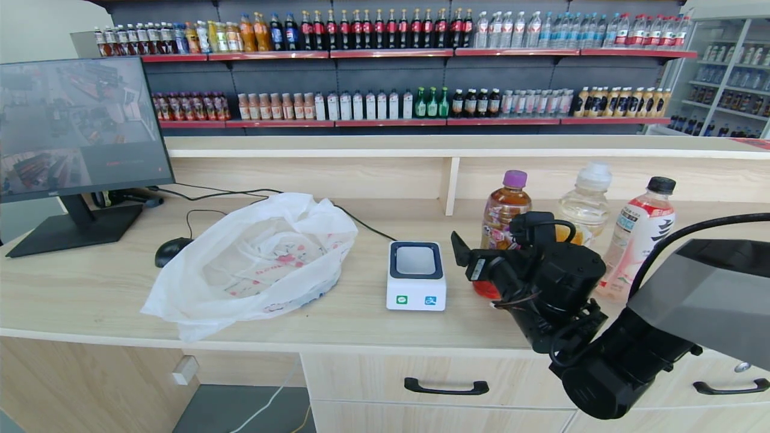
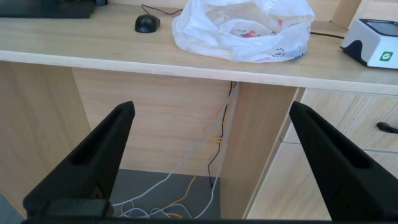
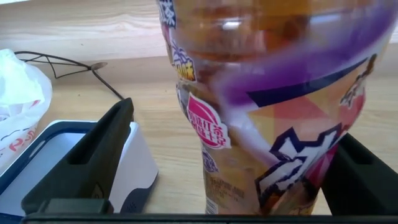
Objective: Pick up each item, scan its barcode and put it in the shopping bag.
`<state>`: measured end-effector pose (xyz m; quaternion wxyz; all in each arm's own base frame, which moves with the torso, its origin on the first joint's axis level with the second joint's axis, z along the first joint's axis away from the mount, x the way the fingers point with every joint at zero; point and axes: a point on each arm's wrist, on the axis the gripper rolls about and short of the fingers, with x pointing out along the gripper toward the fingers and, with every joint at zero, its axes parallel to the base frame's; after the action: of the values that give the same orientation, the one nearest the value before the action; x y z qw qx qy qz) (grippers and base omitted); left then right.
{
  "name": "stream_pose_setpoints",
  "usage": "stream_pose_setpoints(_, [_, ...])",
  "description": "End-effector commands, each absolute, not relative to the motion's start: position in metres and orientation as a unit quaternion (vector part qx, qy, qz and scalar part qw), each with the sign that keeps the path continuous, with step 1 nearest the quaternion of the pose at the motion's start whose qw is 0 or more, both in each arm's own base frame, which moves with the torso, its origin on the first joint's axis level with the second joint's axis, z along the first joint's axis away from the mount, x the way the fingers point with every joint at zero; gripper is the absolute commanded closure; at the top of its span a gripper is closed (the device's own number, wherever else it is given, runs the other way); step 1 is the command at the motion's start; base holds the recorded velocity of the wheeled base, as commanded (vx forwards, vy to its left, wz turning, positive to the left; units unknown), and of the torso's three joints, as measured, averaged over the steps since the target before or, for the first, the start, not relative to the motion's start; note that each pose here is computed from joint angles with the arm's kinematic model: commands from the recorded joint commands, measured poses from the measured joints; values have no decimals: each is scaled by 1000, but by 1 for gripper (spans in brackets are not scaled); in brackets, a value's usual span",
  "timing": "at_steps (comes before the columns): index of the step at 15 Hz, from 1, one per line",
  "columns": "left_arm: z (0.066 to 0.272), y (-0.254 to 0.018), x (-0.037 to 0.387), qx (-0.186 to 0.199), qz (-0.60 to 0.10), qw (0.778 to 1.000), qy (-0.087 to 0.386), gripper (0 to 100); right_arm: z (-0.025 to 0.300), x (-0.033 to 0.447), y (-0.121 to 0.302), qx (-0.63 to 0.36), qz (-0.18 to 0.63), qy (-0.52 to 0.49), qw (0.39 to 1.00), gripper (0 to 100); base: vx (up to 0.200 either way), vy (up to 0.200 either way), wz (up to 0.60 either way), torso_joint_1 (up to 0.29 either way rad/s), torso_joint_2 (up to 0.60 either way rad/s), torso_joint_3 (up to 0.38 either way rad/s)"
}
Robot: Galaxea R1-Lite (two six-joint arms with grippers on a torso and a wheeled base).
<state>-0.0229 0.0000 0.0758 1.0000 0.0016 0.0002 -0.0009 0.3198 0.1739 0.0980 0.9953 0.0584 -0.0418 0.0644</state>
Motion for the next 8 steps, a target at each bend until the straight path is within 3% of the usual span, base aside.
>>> stream_pose_setpoints(1, [76, 0, -23, 2, -1, 1000, 0, 0, 99, 320, 174, 59, 64, -43, 995, 0, 0, 0, 0, 0, 0, 0])
stream_pose_setpoints(4, [75, 0, -23, 2, -1, 1000, 1, 0, 100, 319, 175, 60, 65, -45, 995, 0, 0, 0, 0, 0, 0, 0])
stream_pose_setpoints(5, [76, 0, -23, 2, -1, 1000, 0, 0, 101, 319, 175, 61, 65, -46, 995, 100, 0, 0, 0, 0, 0, 0])
stream_pose_setpoints(8, [76, 0, -23, 2, -1, 1000, 0, 0, 104, 319, 174, 66, 66, -51, 994, 100, 0, 0, 0, 0, 0, 0])
